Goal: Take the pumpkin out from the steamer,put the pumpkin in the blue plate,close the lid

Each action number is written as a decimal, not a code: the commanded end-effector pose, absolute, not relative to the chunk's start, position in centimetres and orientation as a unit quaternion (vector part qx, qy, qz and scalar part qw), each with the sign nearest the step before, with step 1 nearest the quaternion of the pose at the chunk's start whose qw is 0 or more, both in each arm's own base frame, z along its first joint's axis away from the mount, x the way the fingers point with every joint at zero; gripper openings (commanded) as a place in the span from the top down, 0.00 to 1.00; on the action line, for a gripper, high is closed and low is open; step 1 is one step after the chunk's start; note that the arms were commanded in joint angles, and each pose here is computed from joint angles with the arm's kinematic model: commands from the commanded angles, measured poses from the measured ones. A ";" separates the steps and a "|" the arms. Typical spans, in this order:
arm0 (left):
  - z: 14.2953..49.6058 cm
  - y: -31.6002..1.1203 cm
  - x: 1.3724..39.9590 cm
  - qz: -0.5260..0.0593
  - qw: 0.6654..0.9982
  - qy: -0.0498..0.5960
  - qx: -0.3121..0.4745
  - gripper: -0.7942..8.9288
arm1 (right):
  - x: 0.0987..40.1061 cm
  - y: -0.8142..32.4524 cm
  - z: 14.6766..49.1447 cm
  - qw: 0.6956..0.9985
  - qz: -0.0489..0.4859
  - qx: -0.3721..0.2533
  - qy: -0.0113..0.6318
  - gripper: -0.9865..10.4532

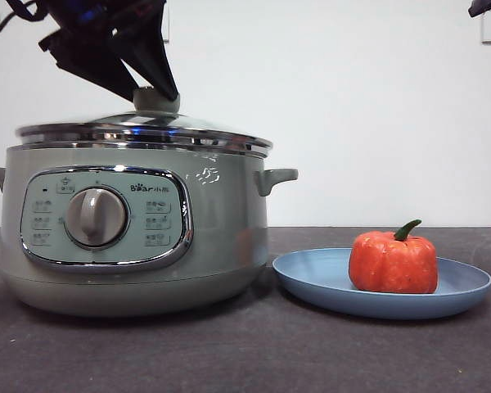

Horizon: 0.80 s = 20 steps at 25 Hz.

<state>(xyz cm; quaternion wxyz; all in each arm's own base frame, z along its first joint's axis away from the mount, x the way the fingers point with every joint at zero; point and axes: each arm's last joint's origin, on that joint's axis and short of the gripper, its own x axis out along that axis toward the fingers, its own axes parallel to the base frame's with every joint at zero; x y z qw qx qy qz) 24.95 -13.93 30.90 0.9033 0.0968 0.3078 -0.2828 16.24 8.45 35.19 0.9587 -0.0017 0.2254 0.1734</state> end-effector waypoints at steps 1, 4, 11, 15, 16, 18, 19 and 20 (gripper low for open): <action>31.1 -14.2 25.2 -0.286 0.905 0.300 0.097 0.93 | 16.3 8.5 35.1 0.959 0.171 0.000 0.226 0.39; 30.8 -14.2 25.2 -0.282 0.901 0.313 0.103 0.93 | 16.2 8.5 35.0 0.958 0.170 -0.001 0.230 0.39; 30.4 -13.7 25.0 -0.232 0.904 0.336 0.127 0.93 | 16.2 8.4 34.9 0.957 0.170 -0.003 0.235 0.39; 30.4 -13.7 25.0 -0.230 0.905 0.335 0.127 0.93 | 16.2 8.4 34.9 0.957 0.170 -0.003 0.235 0.39; 30.4 -13.7 25.0 -0.230 0.905 0.336 0.127 0.93 | 16.2 8.4 34.9 0.957 0.170 -0.003 0.235 0.39; 30.4 -13.7 25.1 -0.231 0.905 0.334 0.126 0.93 | 16.2 8.4 34.9 0.957 0.170 -0.003 0.235 0.39; 30.4 -13.7 25.1 -0.234 0.905 0.332 0.125 0.93 | 16.2 8.4 34.9 0.957 0.170 -0.003 0.235 0.39; 30.5 -13.8 25.1 -0.237 0.906 0.329 0.123 0.93 | 16.2 8.4 34.9 0.957 0.170 -0.003 0.235 0.39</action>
